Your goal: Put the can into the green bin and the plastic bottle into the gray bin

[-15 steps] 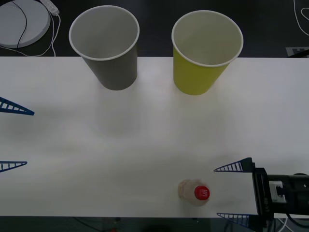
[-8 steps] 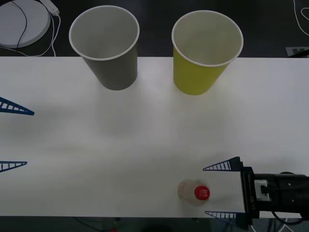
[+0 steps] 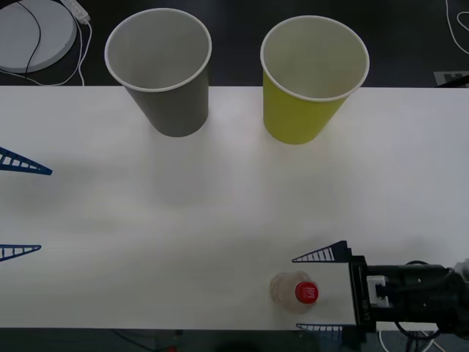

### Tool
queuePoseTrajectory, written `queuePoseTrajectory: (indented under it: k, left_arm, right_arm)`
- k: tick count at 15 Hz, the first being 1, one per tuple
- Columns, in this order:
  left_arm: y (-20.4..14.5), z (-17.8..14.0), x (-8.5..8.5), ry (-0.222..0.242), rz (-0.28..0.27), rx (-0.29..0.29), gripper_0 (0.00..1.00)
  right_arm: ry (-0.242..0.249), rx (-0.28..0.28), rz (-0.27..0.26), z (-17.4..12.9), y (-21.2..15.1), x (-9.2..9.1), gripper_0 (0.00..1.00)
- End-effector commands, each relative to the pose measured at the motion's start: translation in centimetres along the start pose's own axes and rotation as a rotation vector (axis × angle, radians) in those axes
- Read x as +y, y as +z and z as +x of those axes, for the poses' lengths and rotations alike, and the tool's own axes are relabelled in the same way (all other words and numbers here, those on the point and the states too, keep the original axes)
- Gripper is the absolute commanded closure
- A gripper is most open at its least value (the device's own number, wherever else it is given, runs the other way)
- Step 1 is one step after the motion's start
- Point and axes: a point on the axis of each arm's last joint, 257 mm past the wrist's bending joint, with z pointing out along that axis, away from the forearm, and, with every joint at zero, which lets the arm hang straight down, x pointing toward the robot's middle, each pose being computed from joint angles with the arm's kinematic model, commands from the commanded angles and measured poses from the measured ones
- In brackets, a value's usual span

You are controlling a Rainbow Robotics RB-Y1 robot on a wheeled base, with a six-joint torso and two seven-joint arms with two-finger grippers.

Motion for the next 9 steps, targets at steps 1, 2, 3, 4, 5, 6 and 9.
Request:
queuePoseTrajectory:
  k: [1, 2, 3, 4, 5, 6, 9]
  left_arm:
    - [0.0, 0.0, 0.0, 0.0, 0.0, 0.0, 0.0]
    - [0.0, 0.0, 0.0, 0.0, 0.0, 0.0, 0.0]
    - [0.0, 0.0, 0.0, 0.0, 0.0, 0.0, 0.0]
    - [0.0, 0.0, 0.0, 0.0, 0.0, 0.0, 0.0]
    - [0.0, 0.0, 0.0, 0.0, 0.0, 0.0, 0.0]
    - [0.0, 0.0, 0.0, 0.0, 0.0, 0.0, 0.0]
    - [0.0, 0.0, 0.0, 0.0, 0.0, 0.0, 0.0]
  right_arm:
    - [-0.005, -0.007, -0.004, -0.1, 0.8, 0.0, 0.0]
    - [-0.004, -0.008, -0.008, -0.1, 1.1, 0.1, 0.0]
    - [-0.009, -0.013, -0.009, -0.3, 1.5, 0.1, 0.0]
    - [-0.008, -0.014, -0.008, -0.2, 1.7, 0.0, 0.0]
    - [-0.007, -0.015, -0.01, -0.3, 2.1, 0.1, 0.0]
    - [-0.009, -0.021, -0.014, -0.4, 2.5, 0.2, 0.0]
    - [-0.01, -0.022, -0.021, -0.4, 2.9, 0.3, 0.0]
